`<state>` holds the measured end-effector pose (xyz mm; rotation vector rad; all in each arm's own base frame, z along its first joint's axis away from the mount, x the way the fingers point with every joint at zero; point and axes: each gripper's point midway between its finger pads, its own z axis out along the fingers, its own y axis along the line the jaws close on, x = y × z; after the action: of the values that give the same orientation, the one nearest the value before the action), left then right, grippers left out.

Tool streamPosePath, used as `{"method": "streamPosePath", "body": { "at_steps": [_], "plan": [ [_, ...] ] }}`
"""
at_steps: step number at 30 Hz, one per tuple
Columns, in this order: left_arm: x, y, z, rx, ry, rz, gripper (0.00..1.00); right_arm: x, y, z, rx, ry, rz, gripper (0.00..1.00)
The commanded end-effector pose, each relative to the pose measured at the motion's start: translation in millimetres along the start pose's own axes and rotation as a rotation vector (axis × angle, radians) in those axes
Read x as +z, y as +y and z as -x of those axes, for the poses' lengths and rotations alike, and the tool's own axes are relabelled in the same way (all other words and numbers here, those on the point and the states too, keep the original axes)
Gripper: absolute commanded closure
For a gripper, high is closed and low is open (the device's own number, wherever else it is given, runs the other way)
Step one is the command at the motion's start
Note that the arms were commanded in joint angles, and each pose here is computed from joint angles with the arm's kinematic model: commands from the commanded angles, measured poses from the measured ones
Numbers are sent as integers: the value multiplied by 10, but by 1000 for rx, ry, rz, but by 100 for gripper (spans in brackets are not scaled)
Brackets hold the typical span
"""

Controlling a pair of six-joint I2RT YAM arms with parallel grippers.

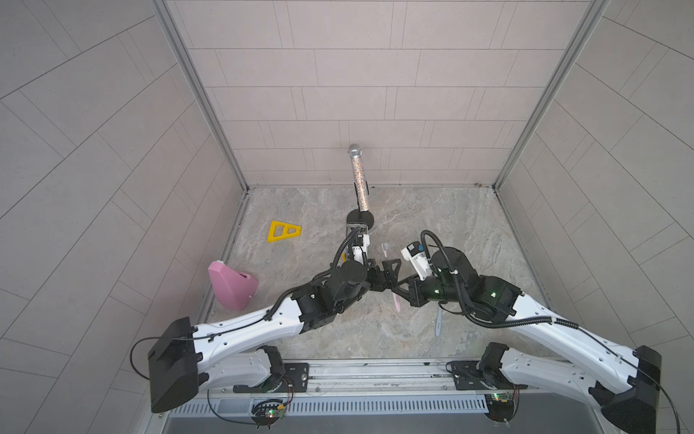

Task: Place the toothbrush into the toothbrush holder
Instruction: Pick up the toothbrush from the center of the board.

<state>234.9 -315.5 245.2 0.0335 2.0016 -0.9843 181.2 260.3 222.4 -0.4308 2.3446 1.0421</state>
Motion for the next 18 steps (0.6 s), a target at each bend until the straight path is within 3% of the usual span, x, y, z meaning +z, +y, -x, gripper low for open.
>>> {"method": "streamPosePath", "body": {
  "at_steps": [1, 11, 18],
  "plan": [
    [-3, -17, 119, 0, -39, 11, 8, -73, 136, 90, -21, -41, 34, 91],
    [24, 122, 186, -44, -15, 21, 25, -42, 230, -30, -94, -14, 52, 91],
    [8, 78, 211, -65, -1, -11, 50, 19, 238, -74, -115, 7, 49, 92]
  ]
}}
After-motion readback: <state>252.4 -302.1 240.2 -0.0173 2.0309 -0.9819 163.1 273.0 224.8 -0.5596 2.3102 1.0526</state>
